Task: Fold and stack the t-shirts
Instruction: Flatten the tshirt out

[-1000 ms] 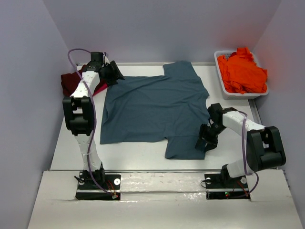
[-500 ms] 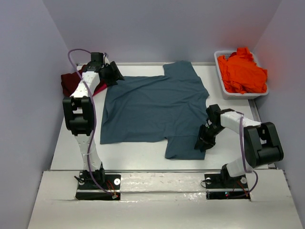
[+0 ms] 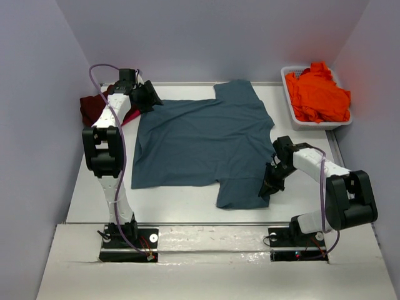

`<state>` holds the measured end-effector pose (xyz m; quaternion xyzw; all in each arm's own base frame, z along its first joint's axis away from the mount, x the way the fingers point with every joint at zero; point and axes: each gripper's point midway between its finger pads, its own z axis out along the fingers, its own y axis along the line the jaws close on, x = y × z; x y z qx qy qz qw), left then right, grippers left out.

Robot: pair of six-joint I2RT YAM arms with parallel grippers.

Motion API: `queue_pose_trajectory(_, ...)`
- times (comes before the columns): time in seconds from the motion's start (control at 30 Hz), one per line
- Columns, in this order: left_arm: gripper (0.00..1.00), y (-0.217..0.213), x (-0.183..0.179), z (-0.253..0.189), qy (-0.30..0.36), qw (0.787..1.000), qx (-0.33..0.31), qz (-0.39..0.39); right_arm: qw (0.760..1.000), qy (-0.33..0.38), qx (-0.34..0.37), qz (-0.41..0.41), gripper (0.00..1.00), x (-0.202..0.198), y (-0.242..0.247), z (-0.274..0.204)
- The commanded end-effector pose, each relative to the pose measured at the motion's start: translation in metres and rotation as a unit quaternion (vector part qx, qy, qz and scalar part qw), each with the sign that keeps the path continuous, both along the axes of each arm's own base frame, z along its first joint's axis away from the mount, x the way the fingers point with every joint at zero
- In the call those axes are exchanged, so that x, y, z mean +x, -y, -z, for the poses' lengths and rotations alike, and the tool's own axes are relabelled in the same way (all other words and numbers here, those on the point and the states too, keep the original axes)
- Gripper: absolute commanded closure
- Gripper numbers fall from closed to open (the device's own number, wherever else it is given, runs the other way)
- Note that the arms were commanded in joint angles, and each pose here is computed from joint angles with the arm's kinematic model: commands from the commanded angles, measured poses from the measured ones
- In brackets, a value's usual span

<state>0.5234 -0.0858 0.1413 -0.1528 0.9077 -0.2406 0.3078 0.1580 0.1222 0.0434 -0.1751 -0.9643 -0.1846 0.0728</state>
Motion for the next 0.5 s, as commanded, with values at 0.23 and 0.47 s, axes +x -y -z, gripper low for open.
queue_pose_trajectory(0.23, 0.36, -0.003, -0.002, -0.023, 0.025, 1.0, 0.01, 0.004, 0.999, -0.012, 0.04, -0.03, 0.83, -0.033, -0.006, -0.032)
queue_pose_trajectory(0.47, 0.36, -0.004, -0.002, -0.024, 0.025, 1.0, 0.012, 0.003, 0.995, -0.023, 0.085, -0.038, 0.79, -0.052, -0.014, -0.044)
